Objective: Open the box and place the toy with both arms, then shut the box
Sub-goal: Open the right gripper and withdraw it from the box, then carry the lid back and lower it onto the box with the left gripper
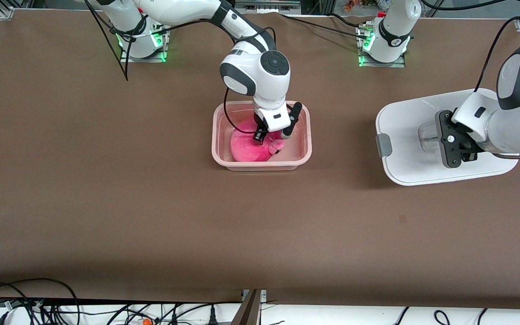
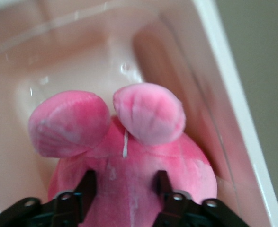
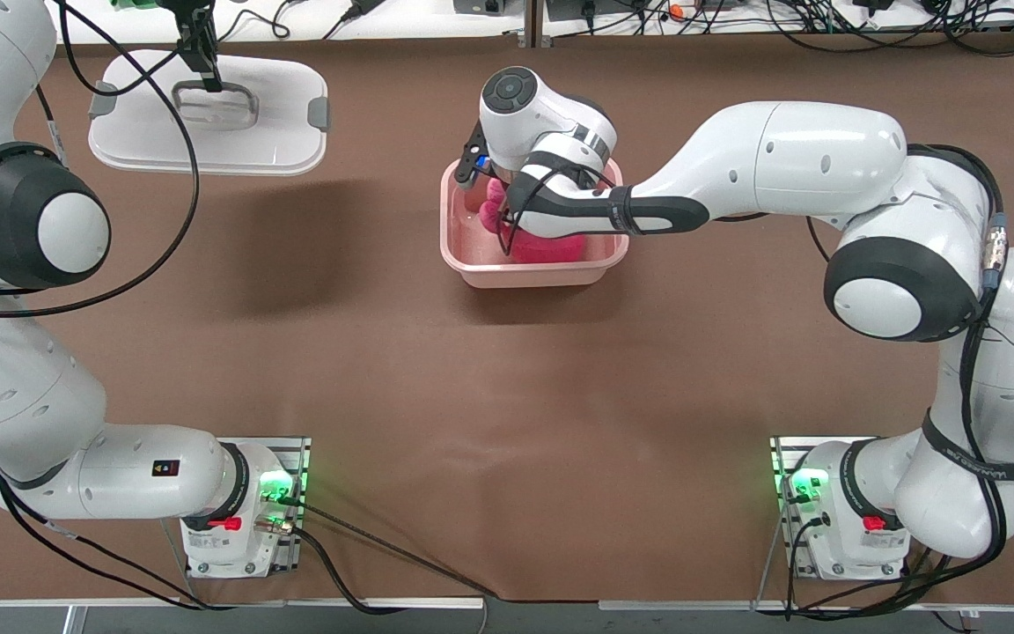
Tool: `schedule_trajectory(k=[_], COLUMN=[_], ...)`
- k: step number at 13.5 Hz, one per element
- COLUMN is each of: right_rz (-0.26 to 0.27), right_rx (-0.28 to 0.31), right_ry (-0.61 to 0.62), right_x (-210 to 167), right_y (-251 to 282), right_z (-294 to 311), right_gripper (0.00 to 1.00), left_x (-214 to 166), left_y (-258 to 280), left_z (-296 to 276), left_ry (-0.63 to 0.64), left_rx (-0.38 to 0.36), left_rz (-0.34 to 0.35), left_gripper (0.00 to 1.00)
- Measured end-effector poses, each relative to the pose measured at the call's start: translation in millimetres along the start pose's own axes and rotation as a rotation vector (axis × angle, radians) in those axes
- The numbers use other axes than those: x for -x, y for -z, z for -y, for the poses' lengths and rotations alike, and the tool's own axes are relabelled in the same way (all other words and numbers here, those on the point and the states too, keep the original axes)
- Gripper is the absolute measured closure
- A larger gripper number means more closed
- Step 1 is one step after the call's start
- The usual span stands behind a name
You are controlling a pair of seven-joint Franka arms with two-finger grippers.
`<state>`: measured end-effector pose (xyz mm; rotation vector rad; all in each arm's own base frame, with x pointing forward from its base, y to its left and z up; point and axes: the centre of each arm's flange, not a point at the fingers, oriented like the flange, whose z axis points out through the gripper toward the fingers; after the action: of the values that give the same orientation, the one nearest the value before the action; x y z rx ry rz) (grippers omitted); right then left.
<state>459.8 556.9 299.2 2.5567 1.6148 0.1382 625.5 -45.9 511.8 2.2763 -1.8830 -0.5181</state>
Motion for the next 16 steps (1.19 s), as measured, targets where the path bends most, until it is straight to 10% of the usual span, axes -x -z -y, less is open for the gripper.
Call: schedule_trajectory(k=[3,8,13,16], right_rz=[-0.035,-0.091,-0.084,-0.050], right_rx=[-0.001,0.001,0.030,-0.083], right_ry=[-0.118,-0.290,-0.620,-0.834], right_x=[-6,3,117,196], right_y=[6,81,207,245], right_z=[9,-56,-217,-276], right_gripper=[0.03,0.00,0.00,0.00], left_x=[0,0,-8,-46], left_y=[0,0,2,7], left_z=[0,0,-4,-18], left_ry=[0.000,-0.001,-0.019,-0.100], left_rx=[0.000,0.000,0.021,0.034], left_rz=[0.000,-0.001,-0.068,-0.128], left_gripper=[0.93,0.93,0.93,0.93])
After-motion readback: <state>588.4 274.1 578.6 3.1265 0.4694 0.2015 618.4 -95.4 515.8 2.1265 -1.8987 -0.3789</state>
